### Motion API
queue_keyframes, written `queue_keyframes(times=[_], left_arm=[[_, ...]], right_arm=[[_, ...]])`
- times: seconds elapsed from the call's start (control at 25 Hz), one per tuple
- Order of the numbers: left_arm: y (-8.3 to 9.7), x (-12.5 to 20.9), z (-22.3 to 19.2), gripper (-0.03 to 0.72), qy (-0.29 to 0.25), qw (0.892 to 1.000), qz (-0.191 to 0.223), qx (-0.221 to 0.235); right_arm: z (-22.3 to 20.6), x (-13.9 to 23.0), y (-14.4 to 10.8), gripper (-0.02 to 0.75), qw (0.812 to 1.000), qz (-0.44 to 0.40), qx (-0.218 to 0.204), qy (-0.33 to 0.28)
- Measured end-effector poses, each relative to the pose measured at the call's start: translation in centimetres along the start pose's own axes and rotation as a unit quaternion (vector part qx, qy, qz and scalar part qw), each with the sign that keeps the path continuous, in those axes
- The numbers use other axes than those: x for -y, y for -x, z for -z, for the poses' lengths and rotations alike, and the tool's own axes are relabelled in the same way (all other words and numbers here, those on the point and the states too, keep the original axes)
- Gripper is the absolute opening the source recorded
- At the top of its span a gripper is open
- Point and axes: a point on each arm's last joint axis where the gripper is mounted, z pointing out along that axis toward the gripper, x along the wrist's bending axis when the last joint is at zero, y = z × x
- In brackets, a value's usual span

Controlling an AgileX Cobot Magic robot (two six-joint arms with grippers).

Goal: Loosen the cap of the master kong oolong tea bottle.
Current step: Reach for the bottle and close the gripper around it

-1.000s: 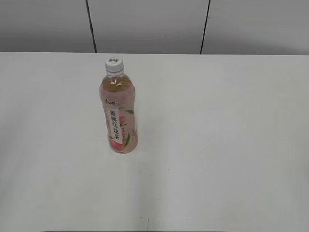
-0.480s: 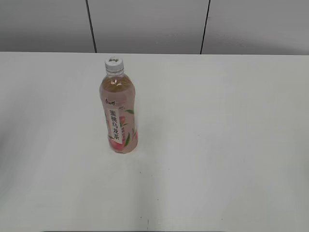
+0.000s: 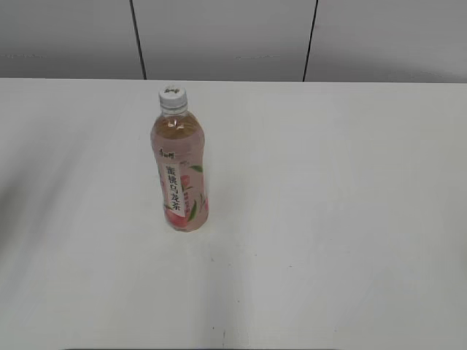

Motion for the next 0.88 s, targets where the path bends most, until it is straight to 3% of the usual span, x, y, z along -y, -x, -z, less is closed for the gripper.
queue_keyframes(times=[0.24, 0.44, 0.76, 0.88], left_arm=[[2.1, 0.6, -2.8, 0.46, 0.014, 0.999, -0.012, 0.043], [4.1, 1.3, -3.8, 0.475, 0.029, 0.994, -0.059, 0.085], [3.7, 6.4, -2.6, 0.512, 0.064, 0.991, -0.061, 0.098], [4.0, 7.7, -2.0, 0.514, 0.086, 0.985, -0.073, 0.127]], right_arm=[[0.0, 0.0, 0.0, 0.315, 1.0, 0.0, 0.0, 0.0], [0.0, 0.0, 0.0, 0.315, 1.0, 0.0, 0.0, 0.0], [0.0, 0.0, 0.0, 0.315, 1.0, 0.0, 0.0, 0.0], [0.0, 0.0, 0.0, 0.315, 1.0, 0.0, 0.0, 0.0]])
